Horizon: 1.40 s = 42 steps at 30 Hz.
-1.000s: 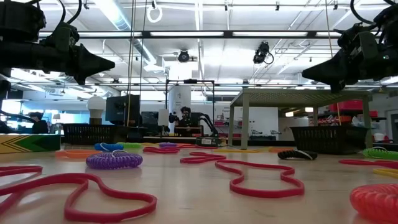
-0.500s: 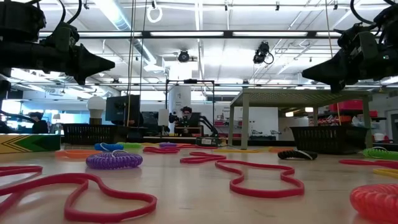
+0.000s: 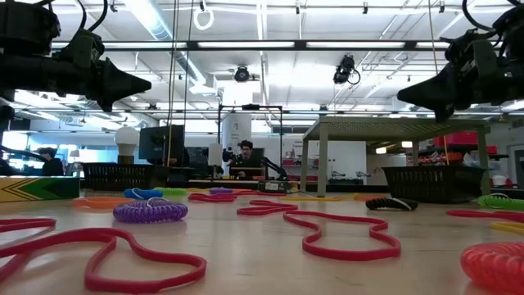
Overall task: Pick & Place Office Desk Supplies
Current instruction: Put the top right black basket on the shelf
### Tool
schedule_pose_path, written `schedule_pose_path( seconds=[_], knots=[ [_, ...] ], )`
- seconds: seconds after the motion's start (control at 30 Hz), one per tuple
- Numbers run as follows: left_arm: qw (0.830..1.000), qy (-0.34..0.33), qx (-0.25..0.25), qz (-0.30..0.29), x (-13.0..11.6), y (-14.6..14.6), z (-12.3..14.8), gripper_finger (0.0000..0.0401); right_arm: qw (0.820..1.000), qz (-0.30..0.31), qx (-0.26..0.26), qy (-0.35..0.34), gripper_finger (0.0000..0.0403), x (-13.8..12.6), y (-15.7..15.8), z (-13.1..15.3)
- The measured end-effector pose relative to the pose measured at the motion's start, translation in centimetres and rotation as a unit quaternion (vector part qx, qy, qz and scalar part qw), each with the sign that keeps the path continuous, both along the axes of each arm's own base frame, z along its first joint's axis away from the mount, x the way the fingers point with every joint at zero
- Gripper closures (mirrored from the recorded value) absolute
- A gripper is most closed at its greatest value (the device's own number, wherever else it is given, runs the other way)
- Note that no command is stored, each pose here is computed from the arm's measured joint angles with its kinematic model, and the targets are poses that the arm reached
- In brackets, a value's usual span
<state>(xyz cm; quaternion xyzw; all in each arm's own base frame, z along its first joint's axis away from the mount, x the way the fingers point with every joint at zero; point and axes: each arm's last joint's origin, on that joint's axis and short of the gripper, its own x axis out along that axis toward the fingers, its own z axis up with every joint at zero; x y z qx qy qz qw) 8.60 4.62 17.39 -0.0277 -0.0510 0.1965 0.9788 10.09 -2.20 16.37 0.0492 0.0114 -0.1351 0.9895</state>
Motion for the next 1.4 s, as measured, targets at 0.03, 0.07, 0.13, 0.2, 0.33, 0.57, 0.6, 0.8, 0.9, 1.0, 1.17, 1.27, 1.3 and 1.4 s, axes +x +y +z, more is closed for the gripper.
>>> schedule_pose_path(
  seconds=[0.03,0.07,0.13,0.2,0.33,0.57,0.6,0.8,0.9,1.0,1.17,1.27,1.3,1.4],
  knots=[
    [1.0,0.0,0.0,0.0,0.0,0.0,0.0,0.0394,1.0,0.0,0.005,-0.006,0.0364,0.0,0.0,0.1],
    [1.0,0.0,0.0,0.0,0.0,0.0,0.0,0.0394,1.0,0.003,0.026,-0.016,0.0364,0.0,0.0,0.2],
    [1.0,0.0,0.0,0.0,0.0,0.0,0.0,0.0394,0.993,0.024,0.109,-0.04,0.0364,0.0,0.2,0.2],
    [1.0,0.0,0.0,0.0,0.0,0.0,0.0,0.0394,0.986,0.031,0.154,-0.054,0.0364,0.1,0.2,0.3],
    [1.0,0.0,0.0,0.0,0.0,0.0,0.0,0.0394,0.984,0.034,0.151,-0.083,0.0364,0.0,0.2,0.9],
    [1.0,0.0,0.0,0.0,0.0,0.0,0.0,0.0394,0.96,0.111,0.16,-0.199,0.0367,-0.3,0.6,3.3],
    [1.0,0.0,0.0,0.0,0.0,0.0,0.0,0.0394,0.959,0.127,0.147,-0.207,0.0373,-0.4,0.8,3.5],
    [1.0,0.0,0.0,0.0,0.0,0.0,0.0,0.0394,0.973,0.095,0.099,-0.186,0.0396,0.1,1.5,4.6],
    [1.0,0.0,0.0,0.0,0.0,0.0,0.0,0.0394,0.98,0.087,0.094,-0.151,0.0399,0.9,2.1,5.5],
    [1.0,0.0,0.0,0.0,0.0,0.0,0.0,0.0394,0.987,0.078,0.096,-0.105,0.04,2.1,3.0,7.0],
    [1.0,0.0,0.0,0.0,0.0,0.0,0.0,0.0394,0.993,0.018,0.112,0.036,0.0401,4.7,5.0,8.6],
    [1.0,0.0,0.0,0.0,0.0,0.0,0.0,0.0394,0.986,-0.008,0.132,0.105,0.0401,6.1,6.4,9.1],
    [1.0,0.0,0.0,0.0,0.0,0.0,0.0,0.0394,0.982,-0.017,0.139,0.125,0.0401,6.6,6.9,9.0],
    [1.0,0.0,0.0,0.0,0.0,0.0,0.0,0.0394,0.971,-0.047,0.166,0.165,0.0398,8.0,8.0,8.6]
  ],
)
